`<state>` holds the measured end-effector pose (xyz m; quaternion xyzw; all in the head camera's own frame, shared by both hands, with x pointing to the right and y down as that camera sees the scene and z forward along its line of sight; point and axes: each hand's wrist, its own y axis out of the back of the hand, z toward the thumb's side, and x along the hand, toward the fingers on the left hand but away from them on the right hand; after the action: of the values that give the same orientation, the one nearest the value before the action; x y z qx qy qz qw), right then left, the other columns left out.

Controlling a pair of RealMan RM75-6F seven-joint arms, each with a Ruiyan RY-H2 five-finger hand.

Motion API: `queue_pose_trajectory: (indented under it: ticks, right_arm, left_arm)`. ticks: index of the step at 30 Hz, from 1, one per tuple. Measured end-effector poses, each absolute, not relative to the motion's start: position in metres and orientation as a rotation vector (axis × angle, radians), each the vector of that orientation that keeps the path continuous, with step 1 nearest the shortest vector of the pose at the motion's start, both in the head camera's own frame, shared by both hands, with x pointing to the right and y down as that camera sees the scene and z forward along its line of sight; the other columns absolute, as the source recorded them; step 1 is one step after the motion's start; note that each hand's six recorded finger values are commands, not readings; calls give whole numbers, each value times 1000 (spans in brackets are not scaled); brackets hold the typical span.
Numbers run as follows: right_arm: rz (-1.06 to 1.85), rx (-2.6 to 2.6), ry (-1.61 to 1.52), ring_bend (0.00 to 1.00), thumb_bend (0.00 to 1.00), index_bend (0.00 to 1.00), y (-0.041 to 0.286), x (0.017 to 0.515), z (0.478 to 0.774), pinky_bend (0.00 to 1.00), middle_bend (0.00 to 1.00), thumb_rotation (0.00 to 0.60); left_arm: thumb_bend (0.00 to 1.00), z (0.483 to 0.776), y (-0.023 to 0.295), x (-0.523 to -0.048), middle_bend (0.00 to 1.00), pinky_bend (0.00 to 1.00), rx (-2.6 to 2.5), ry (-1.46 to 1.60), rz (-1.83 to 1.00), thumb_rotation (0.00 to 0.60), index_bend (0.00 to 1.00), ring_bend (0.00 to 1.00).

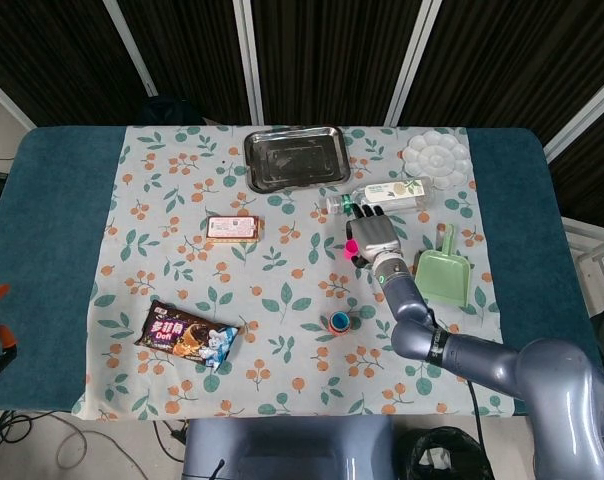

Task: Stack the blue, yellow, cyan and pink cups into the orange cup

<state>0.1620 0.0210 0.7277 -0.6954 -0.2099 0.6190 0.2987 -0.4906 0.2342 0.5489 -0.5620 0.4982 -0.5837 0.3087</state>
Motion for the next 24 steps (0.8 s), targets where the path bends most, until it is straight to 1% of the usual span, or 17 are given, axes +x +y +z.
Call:
queue_pose_trajectory:
  ticks: [17, 24]
  right_arm:
    - [1643, -1848, -569, 40, 404, 477, 20, 160, 729, 93, 0, 600]
    - [1637, -1857, -591, 40, 404, 480, 18, 159, 726, 94, 0, 600]
  left_arm:
    - [682, 549, 234, -491, 97, 60, -1485, 1317, -1545, 600, 201, 6]
    - [682, 549, 234, -491, 97, 60, -1485, 1317, -1545, 600, 201, 6]
